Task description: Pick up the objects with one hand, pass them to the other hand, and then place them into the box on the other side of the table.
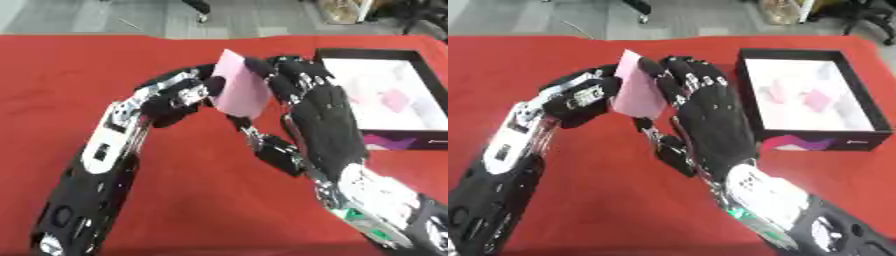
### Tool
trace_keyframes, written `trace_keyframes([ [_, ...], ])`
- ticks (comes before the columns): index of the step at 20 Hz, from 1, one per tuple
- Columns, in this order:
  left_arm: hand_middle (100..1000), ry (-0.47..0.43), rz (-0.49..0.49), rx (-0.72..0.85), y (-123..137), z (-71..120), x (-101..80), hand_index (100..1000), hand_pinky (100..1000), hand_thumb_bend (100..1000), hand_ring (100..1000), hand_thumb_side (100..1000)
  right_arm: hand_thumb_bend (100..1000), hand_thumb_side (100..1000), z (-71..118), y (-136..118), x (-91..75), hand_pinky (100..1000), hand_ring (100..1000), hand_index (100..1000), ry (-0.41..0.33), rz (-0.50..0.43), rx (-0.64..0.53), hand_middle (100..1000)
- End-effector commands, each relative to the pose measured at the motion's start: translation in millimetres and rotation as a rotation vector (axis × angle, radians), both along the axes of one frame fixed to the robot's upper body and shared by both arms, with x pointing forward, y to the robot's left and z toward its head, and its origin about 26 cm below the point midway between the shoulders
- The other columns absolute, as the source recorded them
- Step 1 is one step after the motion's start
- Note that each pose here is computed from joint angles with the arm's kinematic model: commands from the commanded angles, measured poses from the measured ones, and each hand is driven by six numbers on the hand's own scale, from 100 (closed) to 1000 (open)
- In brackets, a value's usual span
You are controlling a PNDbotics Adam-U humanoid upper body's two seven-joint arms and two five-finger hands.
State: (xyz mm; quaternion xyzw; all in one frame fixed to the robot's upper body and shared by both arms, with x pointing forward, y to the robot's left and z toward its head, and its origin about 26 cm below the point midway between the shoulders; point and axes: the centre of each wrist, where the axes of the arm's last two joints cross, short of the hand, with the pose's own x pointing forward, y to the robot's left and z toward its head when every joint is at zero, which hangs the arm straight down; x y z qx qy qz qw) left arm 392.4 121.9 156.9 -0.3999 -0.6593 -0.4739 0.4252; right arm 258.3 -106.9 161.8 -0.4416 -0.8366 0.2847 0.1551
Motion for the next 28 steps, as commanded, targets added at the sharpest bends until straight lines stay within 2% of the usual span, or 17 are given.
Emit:
trace_keyframes([
  [1, 543, -0.055, -0.058, 0.017, -10, 5.5, -7.0, 634, 713, 100, 587, 752, 100, 100, 13.6, -8, 6.1, 578, 675, 438, -0.078, -0.045, 0.078, 340],
  [3, 589, -0.064, -0.044, 0.013, -4, 6.2, -5.3, 680, 725, 100, 621, 891, 100, 100, 12.4, -10, 6.5, 577, 673, 435, -0.091, -0.047, 0.101, 338],
  [5, 620, -0.068, -0.019, 0.004, 5, 7.7, -2.4, 706, 732, 109, 645, 957, 100, 100, 11.4, -14, 7.7, 578, 672, 436, -0.105, -0.054, 0.118, 339],
  [6, 642, -0.068, -0.007, 0.0, 9, 8.7, -0.9, 723, 738, 146, 662, 985, 100, 100, 10.8, -17, 8.3, 577, 671, 435, -0.109, -0.057, 0.124, 338],
  [9, 701, -0.078, 0.053, -0.01, 28, 13.6, 5.9, 760, 751, 210, 701, 1000, 100, 100, 8.7, -28, 11.0, 567, 674, 430, -0.116, -0.076, 0.136, 334],
  [12, 754, -0.08, 0.141, -0.032, 55, 18.2, 13.9, 784, 762, 236, 736, 1000, 100, 100, 8.7, -44, 15.4, 547, 685, 422, -0.11, -0.118, 0.179, 326],
  [16, 754, -0.079, 0.302, -0.069, 107, 21.5, 17.4, 783, 759, 227, 734, 1000, 100, 100, 17.6, -76, 24.9, 513, 705, 412, -0.108, -0.261, 0.292, 316],
  [18, 738, -0.078, 0.404, -0.104, 134, 22.7, 13.4, 771, 749, 162, 718, 1000, 100, 100, 17.4, -97, 27.0, 466, 745, 405, -0.056, -0.38, 0.361, 305],
  [20, 734, -0.082, 0.517, -0.138, 158, 23.6, 5.0, 767, 747, 145, 714, 993, 100, 100, 23.4, -124, 29.6, 460, 754, 408, 0.01, -0.535, 0.413, 305],
  [23, 717, -0.119, 0.63, -0.189, 180, 26.8, -12.5, 750, 743, 103, 707, 941, 100, 111, 34.5, -157, 30.3, 449, 795, 431, 0.104, -0.75, 0.456, 315],
  [26, 707, -0.165, 0.684, -0.225, 189, 28.8, -29.1, 743, 741, 100, 703, 901, 100, 167, 45.3, -185, 33.4, 443, 839, 458, 0.24, -0.825, 0.556, 335],
  [28, 702, -0.197, 0.7, -0.253, 191, 30.3, -39.6, 740, 741, 100, 700, 873, 100, 244, 44.5, -211, 48.3, 454, 874, 497, 0.329, -0.901, 0.615, 370],
])
